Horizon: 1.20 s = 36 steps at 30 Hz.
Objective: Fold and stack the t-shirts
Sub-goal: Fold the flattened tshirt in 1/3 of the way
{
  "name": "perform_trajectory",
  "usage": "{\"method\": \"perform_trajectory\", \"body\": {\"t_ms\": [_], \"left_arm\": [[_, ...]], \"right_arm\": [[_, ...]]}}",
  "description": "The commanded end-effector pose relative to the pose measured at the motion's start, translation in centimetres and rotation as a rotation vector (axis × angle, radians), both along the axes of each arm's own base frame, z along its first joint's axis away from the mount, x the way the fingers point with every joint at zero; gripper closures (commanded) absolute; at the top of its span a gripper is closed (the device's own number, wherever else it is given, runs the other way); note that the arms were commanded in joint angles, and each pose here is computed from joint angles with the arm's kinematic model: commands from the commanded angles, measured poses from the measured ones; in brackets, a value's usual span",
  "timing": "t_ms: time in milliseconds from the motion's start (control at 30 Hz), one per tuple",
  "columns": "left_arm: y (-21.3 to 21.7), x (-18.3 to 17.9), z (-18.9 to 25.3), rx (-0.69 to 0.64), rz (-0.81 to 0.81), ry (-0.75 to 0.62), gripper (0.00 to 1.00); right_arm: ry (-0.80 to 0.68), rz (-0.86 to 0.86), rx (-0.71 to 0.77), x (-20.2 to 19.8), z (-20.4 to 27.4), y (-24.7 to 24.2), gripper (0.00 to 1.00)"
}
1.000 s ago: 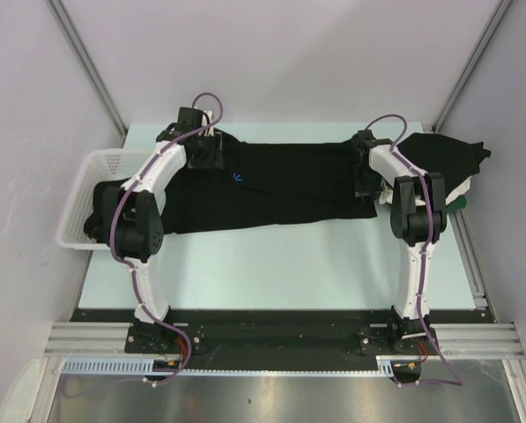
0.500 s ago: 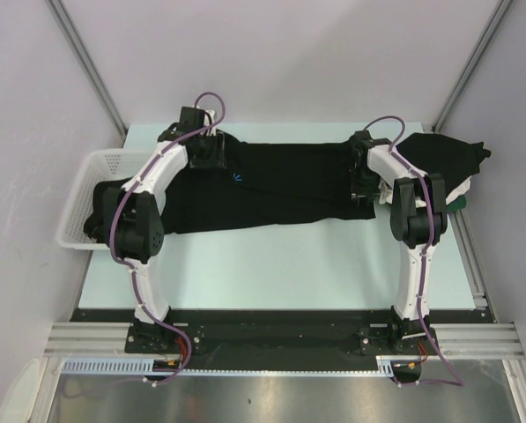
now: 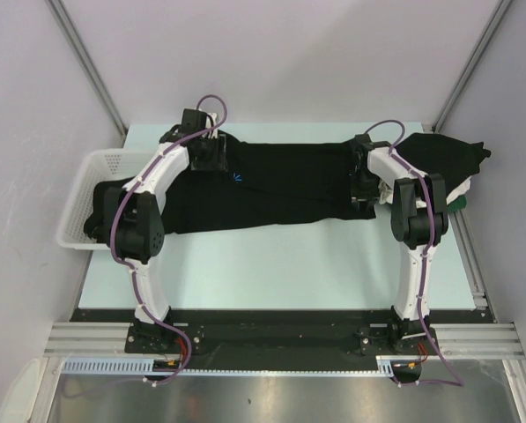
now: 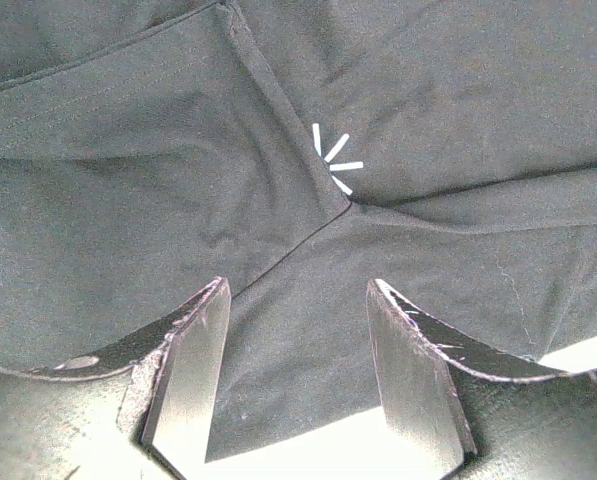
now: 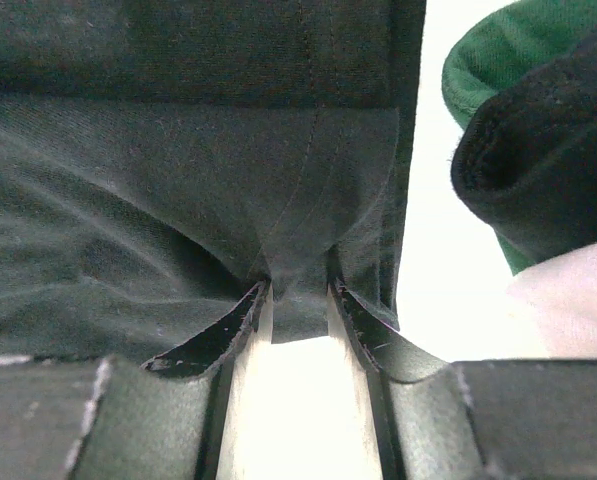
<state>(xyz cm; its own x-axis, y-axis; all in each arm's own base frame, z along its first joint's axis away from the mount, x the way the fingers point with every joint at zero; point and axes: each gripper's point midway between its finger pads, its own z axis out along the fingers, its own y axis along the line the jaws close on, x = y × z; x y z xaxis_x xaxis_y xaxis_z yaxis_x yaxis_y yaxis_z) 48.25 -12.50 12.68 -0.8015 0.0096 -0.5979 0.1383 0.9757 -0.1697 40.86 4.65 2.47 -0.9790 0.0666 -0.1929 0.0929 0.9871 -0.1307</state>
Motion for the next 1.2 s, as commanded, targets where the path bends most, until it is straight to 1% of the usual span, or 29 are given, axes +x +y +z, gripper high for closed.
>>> {"method": "perform_trajectory", "body": {"t_ms": [0,200,300,333,400,433,600,867,1167], "left_arm": [[-0.6,-0.1,3.2,-0.025,-0.025,-0.076,0.38],[-0.8,0.1,3.3,-0.025,-0.026,-0.076,0.37],[-0.8,0.1,3.3,-0.021,-0.022,-0.078,0.37],[-0.8,0.0,3.4,-0.020,-0.023,-0.079,0.37],[-0.7,0.0,3.3,-0.018,-0.022,-0.074,0.37],[-0.7,0.0,3.2,-0.018,-0.022,-0.073,0.37],[-0.6,-0.3,3.2,-0.013,-0.020,-0.072,0.37],[-0.6,-0.4,2.9,-0.014,-0.018,-0.066,0.37],[-0.6,-0.5,2.9,-0.011,-0.017,-0.066,0.37]], "right_arm": [[-0.050,0.003,0.011,0.3,2.0,0.4,0.66],[-0.054,0.011,0.023,0.8,1.7,0.8,0.68],[-0.057,0.015,0.030,1.2,1.7,1.2,0.80],[-0.049,0.019,0.031,1.2,1.4,1.3,0.86],[-0.049,0.020,0.031,1.3,1.4,1.3,0.92],[-0.046,0.023,0.035,1.4,1.2,1.5,1.00],[-0.031,0.027,0.042,1.4,0.7,1.7,1.00],[-0.096,0.042,0.021,3.6,3.1,1.6,1.00],[-0.101,0.033,0.009,3.6,3.3,0.9,1.00]]}}
